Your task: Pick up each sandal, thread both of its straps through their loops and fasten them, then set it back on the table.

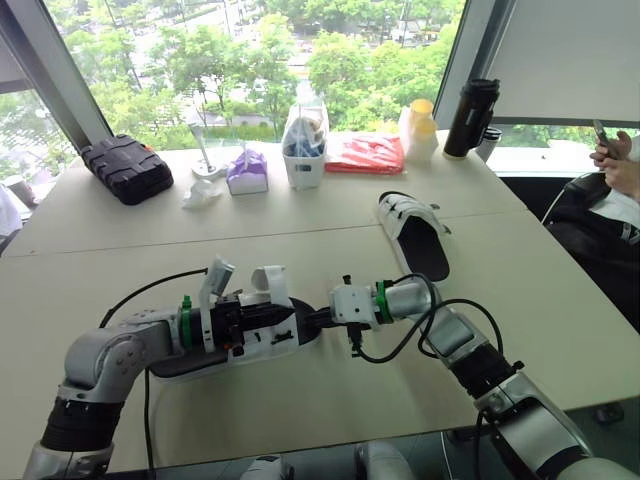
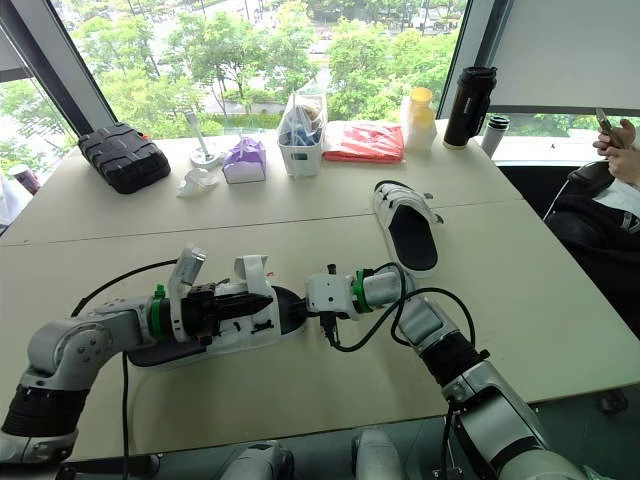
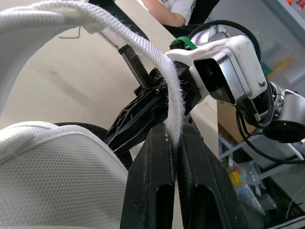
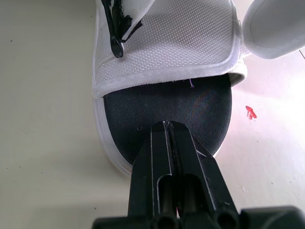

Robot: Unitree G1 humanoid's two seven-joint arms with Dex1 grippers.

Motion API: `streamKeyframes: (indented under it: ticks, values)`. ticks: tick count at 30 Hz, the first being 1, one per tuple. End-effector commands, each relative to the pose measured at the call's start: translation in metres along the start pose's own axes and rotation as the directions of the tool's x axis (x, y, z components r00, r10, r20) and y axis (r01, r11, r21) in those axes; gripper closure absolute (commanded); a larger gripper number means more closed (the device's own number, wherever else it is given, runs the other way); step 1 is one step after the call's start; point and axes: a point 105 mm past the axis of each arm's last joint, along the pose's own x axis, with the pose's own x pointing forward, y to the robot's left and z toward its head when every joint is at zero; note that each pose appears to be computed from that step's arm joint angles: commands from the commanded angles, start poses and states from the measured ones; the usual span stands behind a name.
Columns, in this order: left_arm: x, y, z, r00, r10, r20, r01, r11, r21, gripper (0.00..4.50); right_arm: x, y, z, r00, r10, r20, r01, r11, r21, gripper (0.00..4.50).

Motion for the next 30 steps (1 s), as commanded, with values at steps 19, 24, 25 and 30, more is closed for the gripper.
streamKeyframes:
  ticks: [19,24,25,30]
  values:
    - [-0.007,-0.001,-0.002,1.000,0.017,0.010,-0.018,0.996,0.087,4.30,0.002,0.003,-0.002,1.000,0.010,-0.017,-0.009,1.000,0.007,4.50]
    - [-0.006,0.000,0.014,0.997,0.029,0.069,-0.039,0.987,0.153,3.79,0.002,0.003,-0.002,1.000,0.010,-0.017,-0.010,1.000,0.007,4.50]
    - [-0.007,-0.001,0.015,0.997,0.028,0.071,-0.039,0.988,0.152,3.53,0.002,0.003,-0.002,1.000,0.010,-0.017,-0.010,1.000,0.007,4.50]
    - [-0.009,-0.002,0.015,0.998,0.026,0.055,-0.035,0.986,0.164,1.07,0.002,0.002,-0.002,1.000,0.011,-0.017,-0.011,1.000,0.005,4.50]
